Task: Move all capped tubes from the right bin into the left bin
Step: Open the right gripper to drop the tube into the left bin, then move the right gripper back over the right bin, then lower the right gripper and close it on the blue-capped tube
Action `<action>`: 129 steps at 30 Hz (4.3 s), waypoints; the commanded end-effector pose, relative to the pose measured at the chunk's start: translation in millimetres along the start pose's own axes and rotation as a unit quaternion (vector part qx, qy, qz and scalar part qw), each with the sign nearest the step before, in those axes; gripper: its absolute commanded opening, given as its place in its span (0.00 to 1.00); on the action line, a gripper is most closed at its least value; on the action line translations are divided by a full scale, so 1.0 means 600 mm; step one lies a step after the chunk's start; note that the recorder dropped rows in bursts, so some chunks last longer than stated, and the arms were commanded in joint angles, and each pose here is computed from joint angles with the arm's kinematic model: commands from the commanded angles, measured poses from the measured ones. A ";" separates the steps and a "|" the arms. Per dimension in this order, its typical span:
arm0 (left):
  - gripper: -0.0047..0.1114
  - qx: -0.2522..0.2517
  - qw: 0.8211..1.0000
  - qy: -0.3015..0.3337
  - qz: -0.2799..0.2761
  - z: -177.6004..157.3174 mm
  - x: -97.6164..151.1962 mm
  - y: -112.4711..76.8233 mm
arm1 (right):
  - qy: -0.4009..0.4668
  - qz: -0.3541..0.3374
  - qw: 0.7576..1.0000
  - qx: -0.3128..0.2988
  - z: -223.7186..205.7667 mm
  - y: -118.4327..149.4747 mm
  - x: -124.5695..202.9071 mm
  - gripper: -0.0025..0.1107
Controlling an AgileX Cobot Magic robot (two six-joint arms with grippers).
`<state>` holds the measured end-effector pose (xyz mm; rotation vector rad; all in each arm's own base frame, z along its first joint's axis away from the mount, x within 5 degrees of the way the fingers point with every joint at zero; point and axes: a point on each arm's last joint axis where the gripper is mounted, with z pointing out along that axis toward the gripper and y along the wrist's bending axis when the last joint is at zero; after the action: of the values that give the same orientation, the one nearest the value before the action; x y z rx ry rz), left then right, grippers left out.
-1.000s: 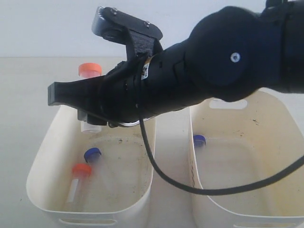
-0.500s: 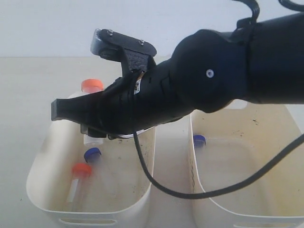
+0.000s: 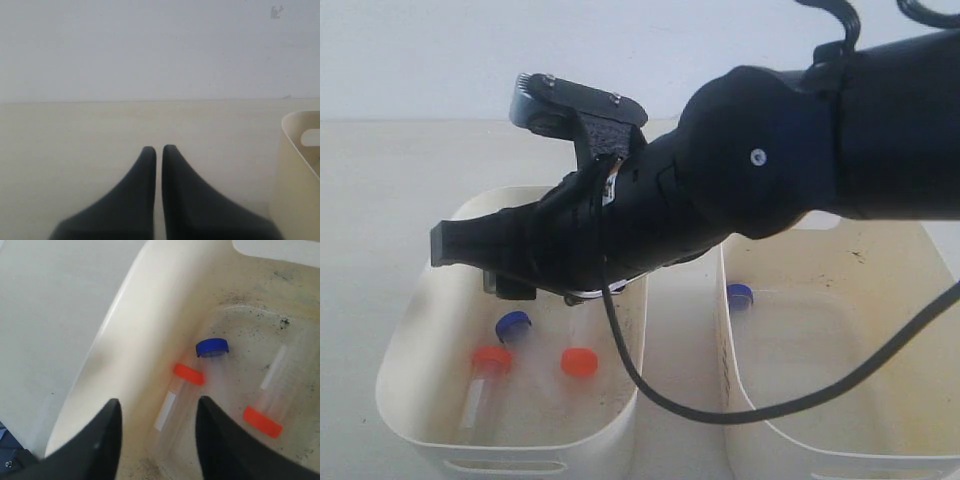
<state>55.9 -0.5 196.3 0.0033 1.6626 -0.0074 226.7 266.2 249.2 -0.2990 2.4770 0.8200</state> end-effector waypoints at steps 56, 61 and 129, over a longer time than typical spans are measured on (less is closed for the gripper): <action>0.08 0.004 1.000 -0.002 -0.003 0.000 -0.002 -0.001 | 0.144 0.109 0.980 0.087 -0.099 -0.275 0.016 0.02; 0.08 0.004 1.000 -0.002 -0.003 0.000 -0.002 -0.001 | 0.153 0.121 0.977 0.088 -0.089 -0.305 0.016 0.02; 0.08 0.004 1.000 -0.002 -0.003 0.000 -0.002 -0.001 | 0.191 0.138 0.965 0.114 0.039 -0.367 0.076 0.46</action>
<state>55.9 -0.5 196.3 0.0033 1.6626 -0.0074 275.8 102.7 116.4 -0.0625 2.9765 0.6755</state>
